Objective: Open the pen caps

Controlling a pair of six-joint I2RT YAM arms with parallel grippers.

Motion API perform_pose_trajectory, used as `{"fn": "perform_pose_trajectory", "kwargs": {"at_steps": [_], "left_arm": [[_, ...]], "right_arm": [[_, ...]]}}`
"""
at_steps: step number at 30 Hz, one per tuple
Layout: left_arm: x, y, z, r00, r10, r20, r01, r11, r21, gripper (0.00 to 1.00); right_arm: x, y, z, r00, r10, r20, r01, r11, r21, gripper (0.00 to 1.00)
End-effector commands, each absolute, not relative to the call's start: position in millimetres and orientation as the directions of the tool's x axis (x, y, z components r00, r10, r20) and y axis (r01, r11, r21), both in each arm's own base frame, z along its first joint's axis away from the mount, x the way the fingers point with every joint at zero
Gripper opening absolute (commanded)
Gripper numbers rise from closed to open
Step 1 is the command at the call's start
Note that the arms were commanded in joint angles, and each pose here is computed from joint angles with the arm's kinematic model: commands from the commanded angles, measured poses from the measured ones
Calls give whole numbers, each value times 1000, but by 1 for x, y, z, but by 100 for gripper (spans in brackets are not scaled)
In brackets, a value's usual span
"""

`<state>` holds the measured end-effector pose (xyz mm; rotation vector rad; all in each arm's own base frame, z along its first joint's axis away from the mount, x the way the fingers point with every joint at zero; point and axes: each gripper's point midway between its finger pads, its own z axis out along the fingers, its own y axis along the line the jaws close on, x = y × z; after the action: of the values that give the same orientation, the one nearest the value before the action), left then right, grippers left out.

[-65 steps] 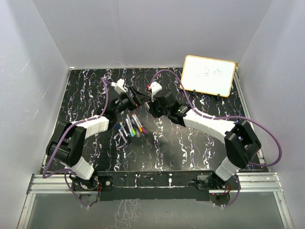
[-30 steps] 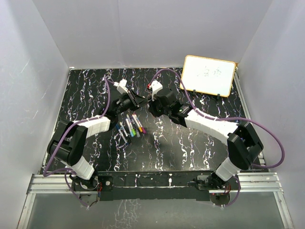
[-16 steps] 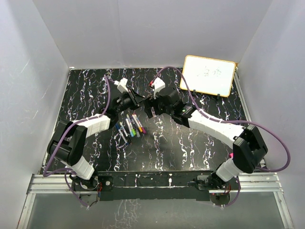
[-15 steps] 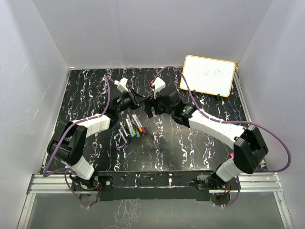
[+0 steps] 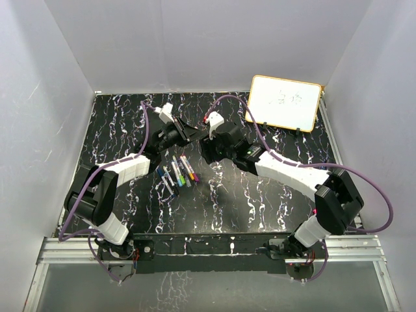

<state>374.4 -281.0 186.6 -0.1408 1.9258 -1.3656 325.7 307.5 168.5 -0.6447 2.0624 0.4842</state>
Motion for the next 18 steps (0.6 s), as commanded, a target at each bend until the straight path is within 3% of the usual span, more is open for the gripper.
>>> {"fn": "perform_pose_trajectory", "kwargs": {"at_steps": [1, 9, 18], "left_arm": [[376, -283, 217, -682, -497, -536, 386, 378, -842, 0], [372, -281, 218, -682, -502, -532, 385, 372, -844, 0], [374, -277, 222, -665, -518, -539, 381, 385, -840, 0]], "right_arm": [[330, 312, 175, -444, -244, -862, -613, 784, 94, 46], [332, 314, 170, -453, -244, -857, -610, 786, 99, 33], [332, 313, 171, -457, -238, -857, -604, 790, 102, 0]]}}
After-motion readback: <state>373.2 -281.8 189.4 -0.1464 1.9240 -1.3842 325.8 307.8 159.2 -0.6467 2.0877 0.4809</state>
